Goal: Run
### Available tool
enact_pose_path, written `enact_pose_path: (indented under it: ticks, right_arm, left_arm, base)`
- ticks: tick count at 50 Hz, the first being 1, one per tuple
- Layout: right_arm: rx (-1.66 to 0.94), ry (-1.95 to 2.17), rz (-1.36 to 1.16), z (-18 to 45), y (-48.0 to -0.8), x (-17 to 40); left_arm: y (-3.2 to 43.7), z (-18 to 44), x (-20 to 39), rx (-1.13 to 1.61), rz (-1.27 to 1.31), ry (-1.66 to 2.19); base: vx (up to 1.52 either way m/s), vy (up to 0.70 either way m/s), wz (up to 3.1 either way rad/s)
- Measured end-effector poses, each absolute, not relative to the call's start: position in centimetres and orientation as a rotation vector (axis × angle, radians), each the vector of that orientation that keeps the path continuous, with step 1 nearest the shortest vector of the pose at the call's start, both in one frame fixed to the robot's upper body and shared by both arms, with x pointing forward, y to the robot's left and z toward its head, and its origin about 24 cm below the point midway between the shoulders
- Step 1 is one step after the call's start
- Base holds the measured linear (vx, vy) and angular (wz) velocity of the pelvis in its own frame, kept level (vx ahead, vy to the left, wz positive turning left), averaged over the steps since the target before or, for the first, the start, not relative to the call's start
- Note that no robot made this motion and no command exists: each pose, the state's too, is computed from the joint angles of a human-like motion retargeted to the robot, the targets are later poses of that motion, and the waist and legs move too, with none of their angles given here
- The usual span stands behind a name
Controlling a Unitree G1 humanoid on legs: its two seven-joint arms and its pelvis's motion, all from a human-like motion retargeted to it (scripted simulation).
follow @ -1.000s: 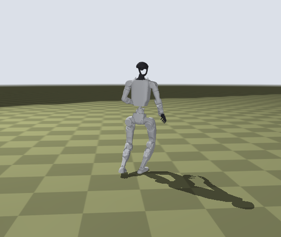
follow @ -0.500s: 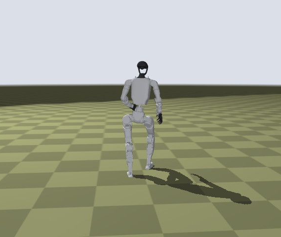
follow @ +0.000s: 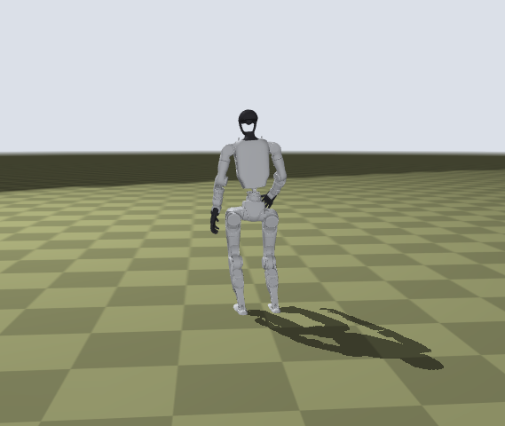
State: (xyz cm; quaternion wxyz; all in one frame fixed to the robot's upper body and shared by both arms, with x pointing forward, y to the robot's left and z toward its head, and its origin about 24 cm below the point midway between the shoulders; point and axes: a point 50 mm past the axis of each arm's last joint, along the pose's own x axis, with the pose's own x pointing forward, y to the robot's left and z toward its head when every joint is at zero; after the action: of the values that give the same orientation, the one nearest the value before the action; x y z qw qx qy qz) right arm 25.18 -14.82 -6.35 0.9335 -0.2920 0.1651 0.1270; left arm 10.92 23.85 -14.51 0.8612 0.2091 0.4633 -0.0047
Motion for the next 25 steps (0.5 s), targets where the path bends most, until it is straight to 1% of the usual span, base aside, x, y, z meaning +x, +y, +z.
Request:
enact_pose_path:
  ticks: [5, 12, 18, 25]
  right_arm:
    - [-0.578, 0.198, 0.196, -3.4, -14.8, 27.5]
    - [-0.51, 0.12, 0.118, -1.7, -15.7, 27.8]
    - [-0.443, 0.22, 0.097, -4.2, -16.6, 24.6]
    - [-0.394, 0.358, 0.029, -7.1, -18.1, 19.8]
  left_arm:
    - [23.0, -13.7, 11.2, 0.351, 0.038, 0.868]
    - [19.7, -10.5, 15.1, 0.207, 0.01, 0.61]
    - [16.3, -6.0, 20.1, 0.127, -0.083, 0.34]
    - [13.6, 1.3, 25.7, 0.055, -0.13, -0.014]
  base:
    - [-0.08, -0.12, 0.46]
    - [-0.06, -0.02, 0.97]
    - [0.0, 0.09, 1.07]
    - [0.05, 0.12, 1.3]
